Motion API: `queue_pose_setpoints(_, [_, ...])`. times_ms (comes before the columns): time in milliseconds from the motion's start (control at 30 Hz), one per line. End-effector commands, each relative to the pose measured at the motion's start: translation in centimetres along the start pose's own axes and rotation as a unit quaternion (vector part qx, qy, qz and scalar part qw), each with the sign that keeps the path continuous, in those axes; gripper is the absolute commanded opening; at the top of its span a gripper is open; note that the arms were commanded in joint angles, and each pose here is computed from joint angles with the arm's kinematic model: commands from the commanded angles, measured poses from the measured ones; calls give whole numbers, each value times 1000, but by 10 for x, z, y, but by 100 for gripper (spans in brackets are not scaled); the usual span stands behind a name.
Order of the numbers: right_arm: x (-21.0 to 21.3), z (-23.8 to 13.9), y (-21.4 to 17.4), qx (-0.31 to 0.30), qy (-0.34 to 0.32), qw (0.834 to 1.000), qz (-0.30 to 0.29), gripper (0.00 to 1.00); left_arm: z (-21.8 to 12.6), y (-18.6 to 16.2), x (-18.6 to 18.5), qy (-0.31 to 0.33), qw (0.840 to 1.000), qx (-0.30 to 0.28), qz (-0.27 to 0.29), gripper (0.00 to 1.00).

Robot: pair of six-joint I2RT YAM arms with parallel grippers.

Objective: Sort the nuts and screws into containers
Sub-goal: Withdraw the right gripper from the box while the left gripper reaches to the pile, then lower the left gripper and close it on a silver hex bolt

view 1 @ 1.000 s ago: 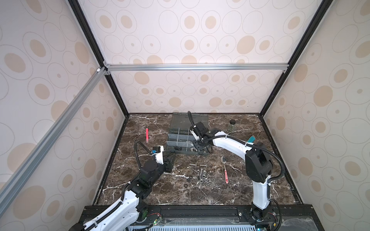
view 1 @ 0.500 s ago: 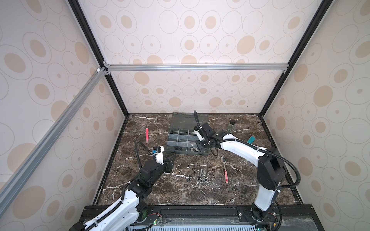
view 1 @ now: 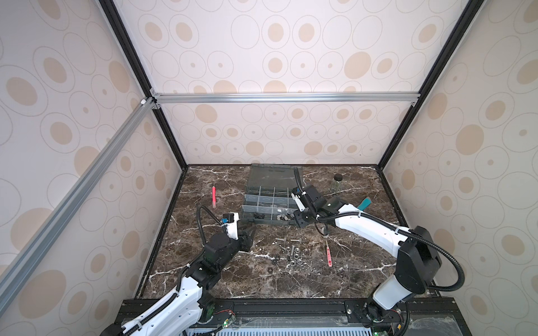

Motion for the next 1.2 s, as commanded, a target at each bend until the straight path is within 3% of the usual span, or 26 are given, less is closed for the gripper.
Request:
queue_pose_setpoints(0, [-5, -5, -6, -9, -2, 999, 35, 41, 4, 10, -7, -14, 1000, -9, -7, 47])
queue_pose_setpoints(300, [-18, -13, -35, -12, -22, 996, 87, 41, 30, -1, -14, -27, 998, 60, -6, 51])
queue_pose_setpoints(500, [-26, -19, -55, -6, -38, 994, 106, 41, 49, -12, -21, -14, 990, 137, 11, 58])
queue_pose_setpoints(1167, [-36, -27, -85, -12, -46, 988, 150, 42, 100, -65, -55, 9, 946, 323, 19, 65])
Point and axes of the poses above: each gripper's point midway between its finger pads, its own z axis out along the fingers, its own x axis along the line the jaws close on, y = z × x, the point moved 6 cm from there along -z, back along the fingers, and after that the axes turned 1 degree about z, right-handed, at the moved point
